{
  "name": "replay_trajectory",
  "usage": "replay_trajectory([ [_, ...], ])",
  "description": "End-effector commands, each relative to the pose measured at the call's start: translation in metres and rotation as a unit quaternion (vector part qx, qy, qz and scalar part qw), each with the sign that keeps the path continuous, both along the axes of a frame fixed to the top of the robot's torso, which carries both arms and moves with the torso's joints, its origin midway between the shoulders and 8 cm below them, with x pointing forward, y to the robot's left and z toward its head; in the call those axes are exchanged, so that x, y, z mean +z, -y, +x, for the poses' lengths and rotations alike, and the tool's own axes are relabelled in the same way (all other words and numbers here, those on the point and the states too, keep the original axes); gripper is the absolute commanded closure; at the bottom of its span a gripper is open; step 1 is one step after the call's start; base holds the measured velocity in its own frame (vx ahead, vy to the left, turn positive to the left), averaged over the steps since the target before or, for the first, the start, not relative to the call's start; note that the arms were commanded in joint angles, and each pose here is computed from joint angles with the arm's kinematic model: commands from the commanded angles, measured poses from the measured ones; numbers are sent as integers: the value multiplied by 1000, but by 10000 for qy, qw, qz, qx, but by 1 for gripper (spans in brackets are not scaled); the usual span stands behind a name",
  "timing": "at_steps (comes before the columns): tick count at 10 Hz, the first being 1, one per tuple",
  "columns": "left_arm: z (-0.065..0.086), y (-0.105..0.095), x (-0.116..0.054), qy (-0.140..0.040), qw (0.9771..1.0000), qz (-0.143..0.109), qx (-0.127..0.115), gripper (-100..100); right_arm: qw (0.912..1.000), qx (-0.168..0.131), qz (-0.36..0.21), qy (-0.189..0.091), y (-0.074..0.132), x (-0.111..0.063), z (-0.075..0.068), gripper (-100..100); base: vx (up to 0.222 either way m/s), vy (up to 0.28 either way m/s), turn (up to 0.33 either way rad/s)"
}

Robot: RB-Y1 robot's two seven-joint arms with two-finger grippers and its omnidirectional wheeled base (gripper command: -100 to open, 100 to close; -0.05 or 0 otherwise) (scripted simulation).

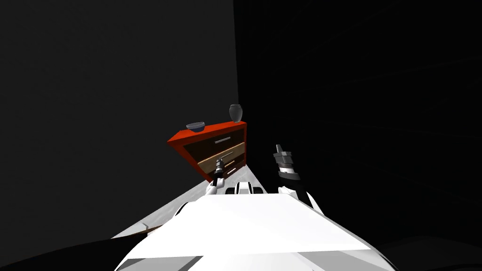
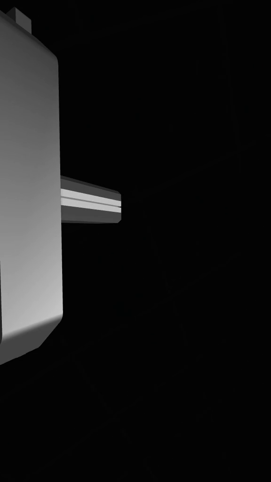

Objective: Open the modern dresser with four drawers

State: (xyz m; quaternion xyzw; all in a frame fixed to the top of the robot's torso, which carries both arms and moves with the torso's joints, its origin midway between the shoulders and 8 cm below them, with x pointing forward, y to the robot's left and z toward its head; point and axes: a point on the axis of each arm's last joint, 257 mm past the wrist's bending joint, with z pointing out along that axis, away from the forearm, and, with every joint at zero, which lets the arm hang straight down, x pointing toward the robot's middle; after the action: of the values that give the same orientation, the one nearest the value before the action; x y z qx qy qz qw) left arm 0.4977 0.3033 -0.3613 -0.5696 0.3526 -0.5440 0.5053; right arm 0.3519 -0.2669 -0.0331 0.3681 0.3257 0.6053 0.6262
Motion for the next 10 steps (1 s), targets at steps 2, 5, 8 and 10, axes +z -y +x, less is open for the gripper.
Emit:
replay_trajectory([
  [2, 3, 9, -2, -42, 10000, -12, -15, 100, 10000, -1, -1, -2, 0, 0, 0, 0, -38, -23, 63],
  [5, 11, 41, 3, -31, 9999, -11, -132, 100, 10000, -1, -2, -1, 0, 0, 0, 0, -79, 11, 106],
  [8, 14, 57, 5, -41, 9998, -13, -193, 100, 10000, -1, -1, -2, 0, 0, 0, 0, -55, 6, 61],
  [10, 18, 73, 10, -14, 9997, -17, -254, 100, 10000, -1, -1, -2, 0, 0, 0, 0, -30, 3, 43],
])
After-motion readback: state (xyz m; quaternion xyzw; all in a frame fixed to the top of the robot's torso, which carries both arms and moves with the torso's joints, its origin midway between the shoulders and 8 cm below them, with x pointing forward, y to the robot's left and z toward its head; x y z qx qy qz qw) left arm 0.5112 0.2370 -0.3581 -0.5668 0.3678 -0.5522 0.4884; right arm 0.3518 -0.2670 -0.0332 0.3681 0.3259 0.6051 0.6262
